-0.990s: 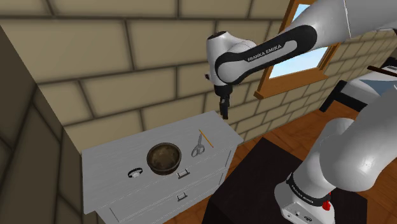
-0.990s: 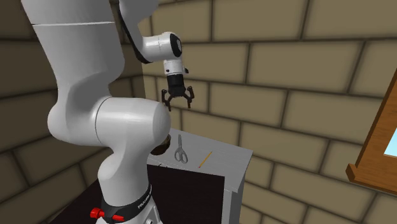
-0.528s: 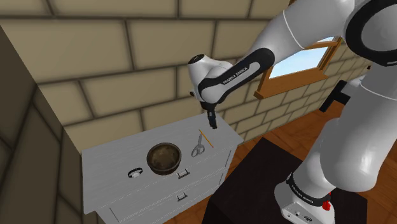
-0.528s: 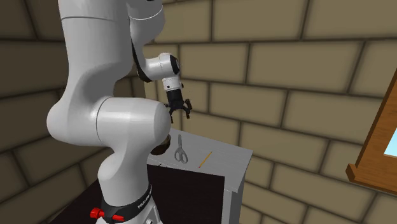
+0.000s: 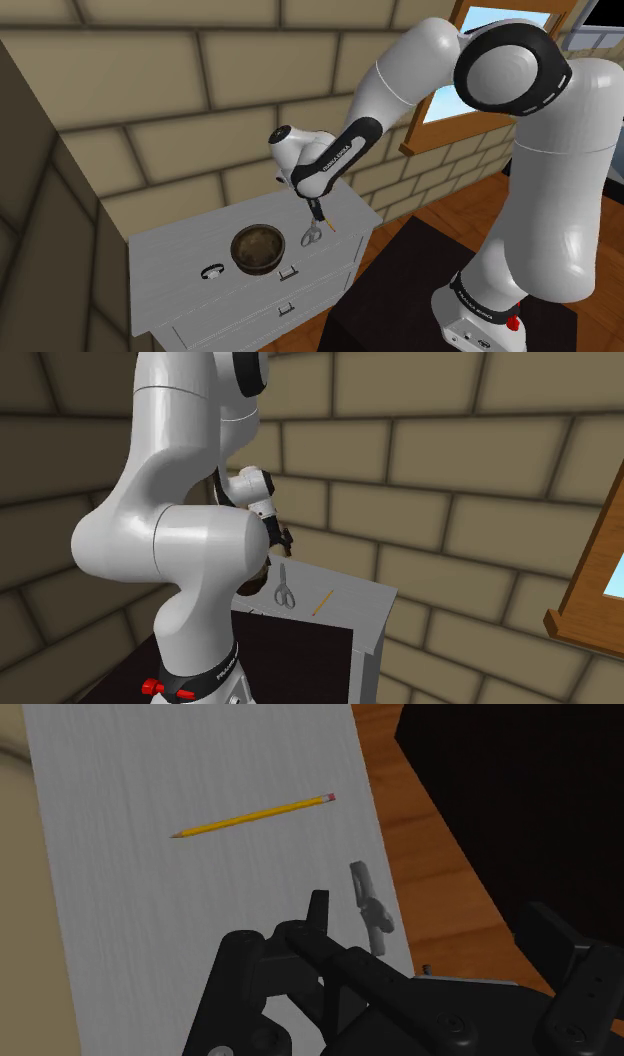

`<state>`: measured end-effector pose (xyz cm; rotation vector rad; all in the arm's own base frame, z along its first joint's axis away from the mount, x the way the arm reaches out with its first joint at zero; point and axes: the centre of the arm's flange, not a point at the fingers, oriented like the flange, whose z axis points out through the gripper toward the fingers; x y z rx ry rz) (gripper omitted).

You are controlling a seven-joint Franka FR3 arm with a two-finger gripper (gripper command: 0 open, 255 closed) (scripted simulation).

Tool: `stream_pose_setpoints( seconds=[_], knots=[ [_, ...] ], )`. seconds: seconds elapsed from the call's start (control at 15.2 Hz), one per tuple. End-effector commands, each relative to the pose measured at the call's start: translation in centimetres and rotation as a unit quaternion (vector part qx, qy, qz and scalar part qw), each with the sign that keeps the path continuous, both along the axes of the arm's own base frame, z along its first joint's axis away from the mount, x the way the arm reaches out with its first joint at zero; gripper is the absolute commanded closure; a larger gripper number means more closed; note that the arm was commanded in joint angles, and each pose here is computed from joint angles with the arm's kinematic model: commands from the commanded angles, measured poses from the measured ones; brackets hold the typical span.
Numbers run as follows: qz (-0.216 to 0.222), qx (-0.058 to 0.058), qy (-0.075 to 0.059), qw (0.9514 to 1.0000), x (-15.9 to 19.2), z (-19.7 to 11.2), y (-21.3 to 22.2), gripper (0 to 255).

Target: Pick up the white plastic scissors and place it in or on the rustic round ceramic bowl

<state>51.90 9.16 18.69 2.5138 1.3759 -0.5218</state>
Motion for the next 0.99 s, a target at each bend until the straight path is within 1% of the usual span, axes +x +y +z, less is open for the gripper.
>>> stream_pose_setpoints(
  seconds=[0.0,0.2,0.4,0.92],
  knots=[
    [0.032,-0.005,0.008,0.9994,0.6,-2.6,0.8,0],
    [0.078,-0.012,0.019,0.9967,1.3,-6.4,2.4,0],
    [0.120,-0.019,0.029,0.9922,1.8,-9.9,3.9,0],
    [0.120,-0.019,0.029,0.9922,1.1,-13.4,2.2,0]
  ],
)
